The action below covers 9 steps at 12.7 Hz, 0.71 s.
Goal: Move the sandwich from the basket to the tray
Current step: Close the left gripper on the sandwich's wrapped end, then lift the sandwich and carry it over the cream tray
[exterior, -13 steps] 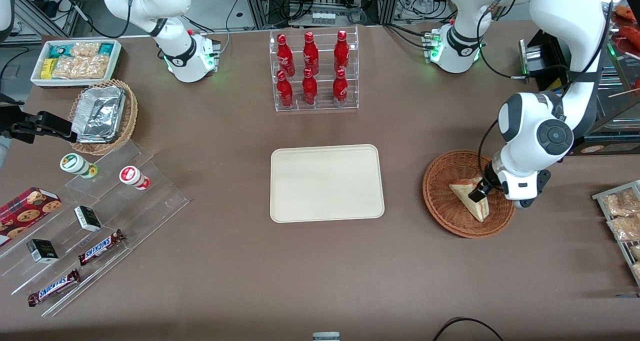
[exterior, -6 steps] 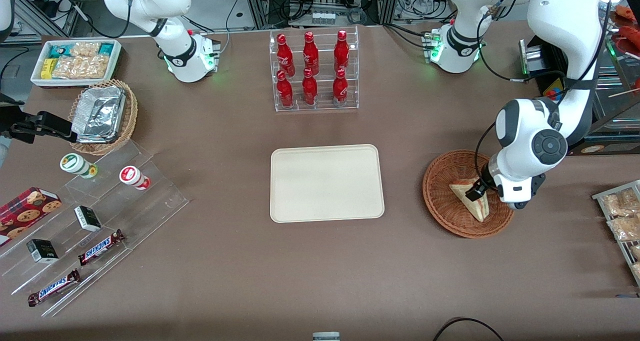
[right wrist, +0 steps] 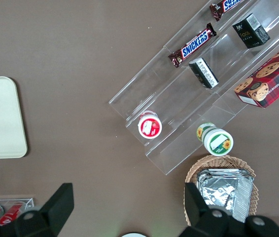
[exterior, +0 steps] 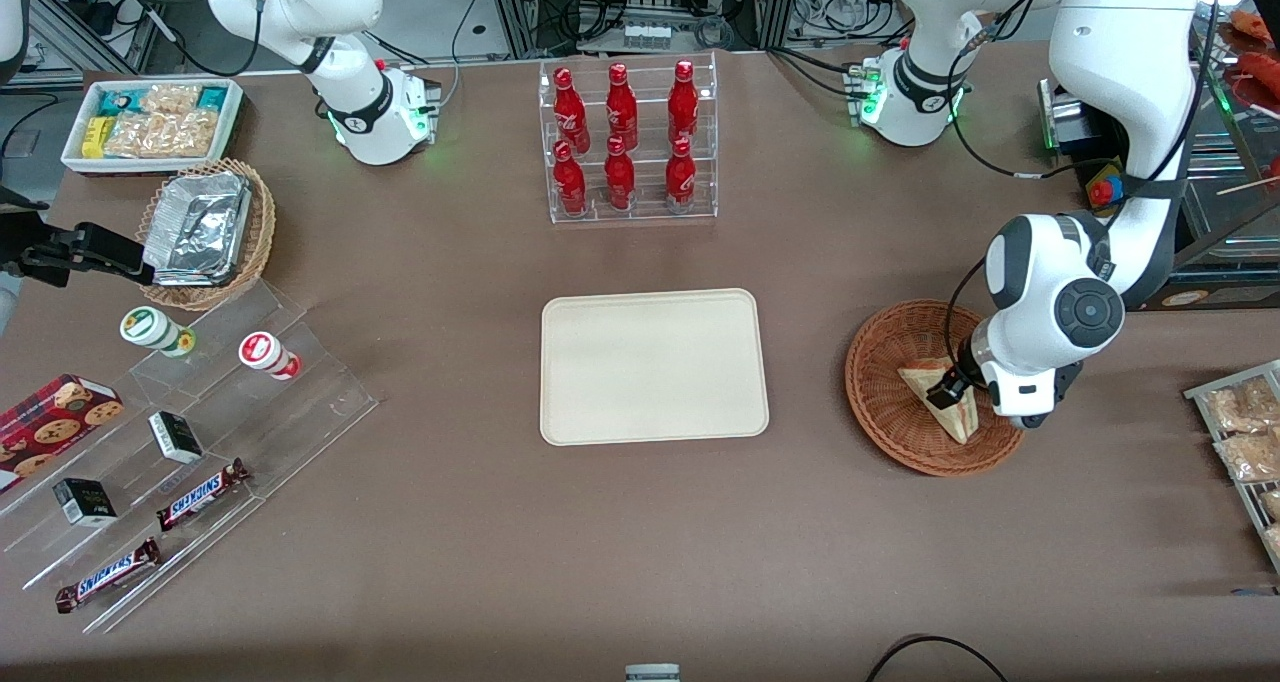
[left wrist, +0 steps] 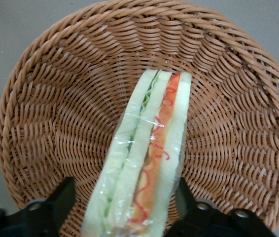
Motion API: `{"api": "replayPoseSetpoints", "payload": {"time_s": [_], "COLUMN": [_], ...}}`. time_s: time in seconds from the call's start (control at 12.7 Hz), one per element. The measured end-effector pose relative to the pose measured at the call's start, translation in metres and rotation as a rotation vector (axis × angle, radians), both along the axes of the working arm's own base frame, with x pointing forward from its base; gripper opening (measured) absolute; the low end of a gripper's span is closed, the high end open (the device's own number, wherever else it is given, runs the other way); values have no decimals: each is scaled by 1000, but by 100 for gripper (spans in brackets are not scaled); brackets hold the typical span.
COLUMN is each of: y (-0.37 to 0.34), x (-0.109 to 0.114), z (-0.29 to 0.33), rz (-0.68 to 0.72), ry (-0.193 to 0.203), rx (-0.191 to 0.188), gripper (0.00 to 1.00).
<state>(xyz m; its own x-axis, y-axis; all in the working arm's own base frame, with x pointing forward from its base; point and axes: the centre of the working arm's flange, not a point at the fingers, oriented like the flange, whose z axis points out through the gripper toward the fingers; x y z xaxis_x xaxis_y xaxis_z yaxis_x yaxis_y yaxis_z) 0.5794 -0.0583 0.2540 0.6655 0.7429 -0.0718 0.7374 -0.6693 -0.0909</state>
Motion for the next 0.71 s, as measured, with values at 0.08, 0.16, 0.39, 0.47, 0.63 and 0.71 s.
{"api": "replayPoseSetpoints", "payload": {"time_s": [0.08,0.16,0.39,0.47,0.63,0.71], "y": [0,-1,-2,-3,-15,-28], "x": [0,1,9,13,23,25], "z": [0,1,12,23,53,64], "rz": [9,17,19,16,-23,-57], "ry": [0,-1,-2,29,97,108], "rx": [-4,-11,-14,-12,-12,-14], "gripper": [70,58,36,33,26,19]}}
